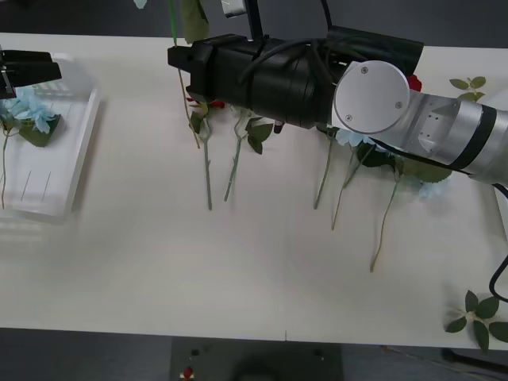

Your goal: Put the red flowers into the right box and the blue flowers into the left box

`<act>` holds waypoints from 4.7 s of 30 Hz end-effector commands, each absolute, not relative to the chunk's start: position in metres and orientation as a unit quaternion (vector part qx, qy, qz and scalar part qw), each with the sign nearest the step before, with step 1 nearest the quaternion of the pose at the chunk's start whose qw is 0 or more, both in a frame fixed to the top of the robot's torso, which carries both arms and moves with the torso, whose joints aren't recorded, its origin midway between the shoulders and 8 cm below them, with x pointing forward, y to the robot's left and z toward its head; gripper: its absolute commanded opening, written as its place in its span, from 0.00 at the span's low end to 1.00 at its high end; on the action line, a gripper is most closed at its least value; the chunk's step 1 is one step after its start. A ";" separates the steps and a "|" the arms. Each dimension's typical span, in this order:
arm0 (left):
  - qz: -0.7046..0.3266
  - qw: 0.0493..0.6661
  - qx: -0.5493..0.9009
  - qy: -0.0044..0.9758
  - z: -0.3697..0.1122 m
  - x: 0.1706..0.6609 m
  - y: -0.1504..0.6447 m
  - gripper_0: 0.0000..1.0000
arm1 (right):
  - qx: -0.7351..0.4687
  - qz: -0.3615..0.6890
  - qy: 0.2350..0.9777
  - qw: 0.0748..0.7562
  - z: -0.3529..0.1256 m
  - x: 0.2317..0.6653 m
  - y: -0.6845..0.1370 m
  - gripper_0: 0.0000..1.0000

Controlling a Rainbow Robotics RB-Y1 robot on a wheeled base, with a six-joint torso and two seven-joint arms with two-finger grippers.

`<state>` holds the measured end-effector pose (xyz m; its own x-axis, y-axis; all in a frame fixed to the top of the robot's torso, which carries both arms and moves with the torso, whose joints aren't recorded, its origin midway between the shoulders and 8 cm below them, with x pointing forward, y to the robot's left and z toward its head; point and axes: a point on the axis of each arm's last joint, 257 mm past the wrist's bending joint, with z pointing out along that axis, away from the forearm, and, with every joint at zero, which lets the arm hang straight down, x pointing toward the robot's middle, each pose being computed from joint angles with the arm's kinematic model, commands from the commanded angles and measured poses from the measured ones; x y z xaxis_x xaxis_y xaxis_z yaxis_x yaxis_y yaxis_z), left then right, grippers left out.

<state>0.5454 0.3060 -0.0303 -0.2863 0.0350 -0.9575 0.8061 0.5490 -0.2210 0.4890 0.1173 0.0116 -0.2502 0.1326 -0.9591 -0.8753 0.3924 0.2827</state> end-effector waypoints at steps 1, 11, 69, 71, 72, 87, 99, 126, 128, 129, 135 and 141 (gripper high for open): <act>-0.404 0.519 0.352 0.666 -0.022 0.524 0.273 1.00 | -0.293 0.482 0.623 0.542 0.037 0.481 0.124 0.00; -0.474 0.478 0.402 0.621 -0.029 0.500 0.202 1.00 | -0.293 0.482 0.623 0.542 0.037 0.481 0.124 0.00; -0.521 0.447 0.462 0.561 -0.028 0.471 0.084 0.00 | -0.293 0.482 0.623 0.542 0.037 0.481 0.124 0.00; -0.521 0.447 0.462 0.562 -0.028 0.471 0.084 0.00 | -0.293 0.482 0.623 0.542 0.037 0.481 0.124 0.00; -0.521 0.447 0.462 0.562 -0.028 0.471 0.084 0.00 | -0.293 0.482 0.623 0.542 0.037 0.481 0.124 0.00; -0.521 0.447 0.462 0.561 -0.028 0.471 0.084 0.00 | -0.293 0.482 0.623 0.542 0.037 0.481 0.124 1.00; -0.519 0.448 0.462 0.563 -0.027 0.471 0.088 0.00 | -0.271 0.461 0.636 0.557 0.036 0.503 0.090 1.00; -0.364 0.507 0.294 0.724 -0.037 0.518 0.337 0.00 | -0.226 0.383 0.890 0.097 0.009 0.401 -0.123 1.00; -0.341 0.511 0.277 0.739 -0.039 0.523 0.359 0.00 | -0.200 0.365 0.906 0.080 0.002 0.396 -0.130 1.00; -0.317 0.514 0.265 0.752 -0.041 0.528 0.377 0.00 | -0.178 0.352 0.916 0.071 -0.003 0.393 -0.134 1.00; -0.191 0.511 0.234 0.805 -0.054 0.545 0.451 0.00 | -0.084 0.290 0.951 0.069 -0.055 0.388 -0.158 1.00; -0.121 0.470 0.153 0.861 -0.070 0.546 0.510 0.00 | -0.007 0.220 0.969 0.108 -0.107 0.390 -0.192 1.00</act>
<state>0.5448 0.4784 -0.0958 -0.4649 0.2392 -0.8524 0.4978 0.8668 -0.0282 0.3862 -0.1693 -0.1001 -0.9726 -0.0893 -0.2146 -0.1833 0.8623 0.4720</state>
